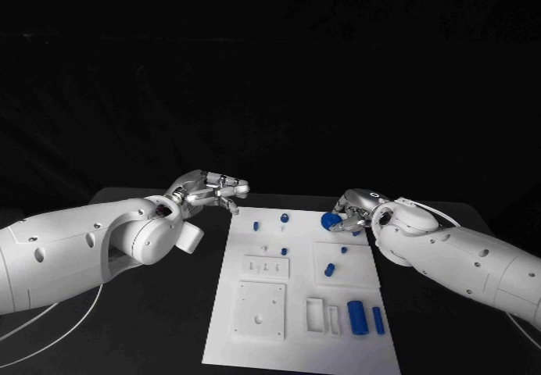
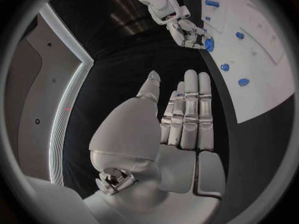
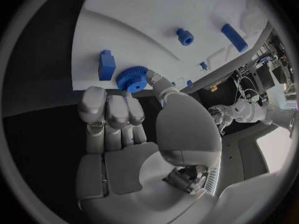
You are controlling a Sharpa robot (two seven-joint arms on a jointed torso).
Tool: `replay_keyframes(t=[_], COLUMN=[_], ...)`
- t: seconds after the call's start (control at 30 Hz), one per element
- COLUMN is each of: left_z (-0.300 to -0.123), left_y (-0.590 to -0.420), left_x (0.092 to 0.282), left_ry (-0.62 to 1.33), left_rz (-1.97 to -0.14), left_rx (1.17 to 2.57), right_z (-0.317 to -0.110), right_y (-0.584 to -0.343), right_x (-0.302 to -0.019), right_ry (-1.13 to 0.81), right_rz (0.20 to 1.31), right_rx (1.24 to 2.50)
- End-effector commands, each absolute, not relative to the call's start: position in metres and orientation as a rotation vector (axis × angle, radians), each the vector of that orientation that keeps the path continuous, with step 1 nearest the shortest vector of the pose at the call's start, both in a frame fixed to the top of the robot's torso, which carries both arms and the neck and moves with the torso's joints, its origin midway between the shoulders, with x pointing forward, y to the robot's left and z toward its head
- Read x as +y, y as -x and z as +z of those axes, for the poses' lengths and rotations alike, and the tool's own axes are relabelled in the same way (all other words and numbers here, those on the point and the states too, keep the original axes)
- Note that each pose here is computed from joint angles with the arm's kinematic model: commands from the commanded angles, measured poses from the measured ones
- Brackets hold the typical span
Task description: Assemble the parts on the task board
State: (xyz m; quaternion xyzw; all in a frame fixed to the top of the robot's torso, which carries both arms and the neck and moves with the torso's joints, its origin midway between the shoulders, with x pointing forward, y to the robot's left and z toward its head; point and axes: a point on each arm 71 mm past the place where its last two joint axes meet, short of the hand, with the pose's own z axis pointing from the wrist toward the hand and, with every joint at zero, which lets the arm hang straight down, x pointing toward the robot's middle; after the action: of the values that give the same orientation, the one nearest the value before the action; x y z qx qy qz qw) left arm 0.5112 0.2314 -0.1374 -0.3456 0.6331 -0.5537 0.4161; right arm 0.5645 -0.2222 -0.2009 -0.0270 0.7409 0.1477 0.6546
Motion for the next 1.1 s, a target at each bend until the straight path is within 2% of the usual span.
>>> replay_keyframes(t=[0.03, 0.33, 0.67, 0.87, 1.1], left_z=[-0.137, -0.137, -0.137, -0.137, -0.137], left_y=[-0.511, -0.511, -0.511, -0.511, -0.511], left_x=[0.229, 0.229, 0.229, 0.229, 0.23], left_ry=[0.852, 0.853, 0.854, 0.855, 0.855], left_rz=[-1.404, -1.401, -1.4, -1.399, -1.398], left_rx=[1.603, 1.604, 1.604, 1.604, 1.603], right_z=[-0.211, -0.215, -0.215, -0.212, -0.205], right_y=[-0.562, -0.562, -0.562, -0.561, -0.555], right_x=[-0.223, -0.223, -0.223, -0.22, -0.207], right_ry=[0.084, 0.077, 0.079, 0.124, 0.202], right_rz=[0.299, 0.306, 0.298, 0.263, 0.231], right_rx=[1.75, 1.804, 1.797, 1.748, 1.632])
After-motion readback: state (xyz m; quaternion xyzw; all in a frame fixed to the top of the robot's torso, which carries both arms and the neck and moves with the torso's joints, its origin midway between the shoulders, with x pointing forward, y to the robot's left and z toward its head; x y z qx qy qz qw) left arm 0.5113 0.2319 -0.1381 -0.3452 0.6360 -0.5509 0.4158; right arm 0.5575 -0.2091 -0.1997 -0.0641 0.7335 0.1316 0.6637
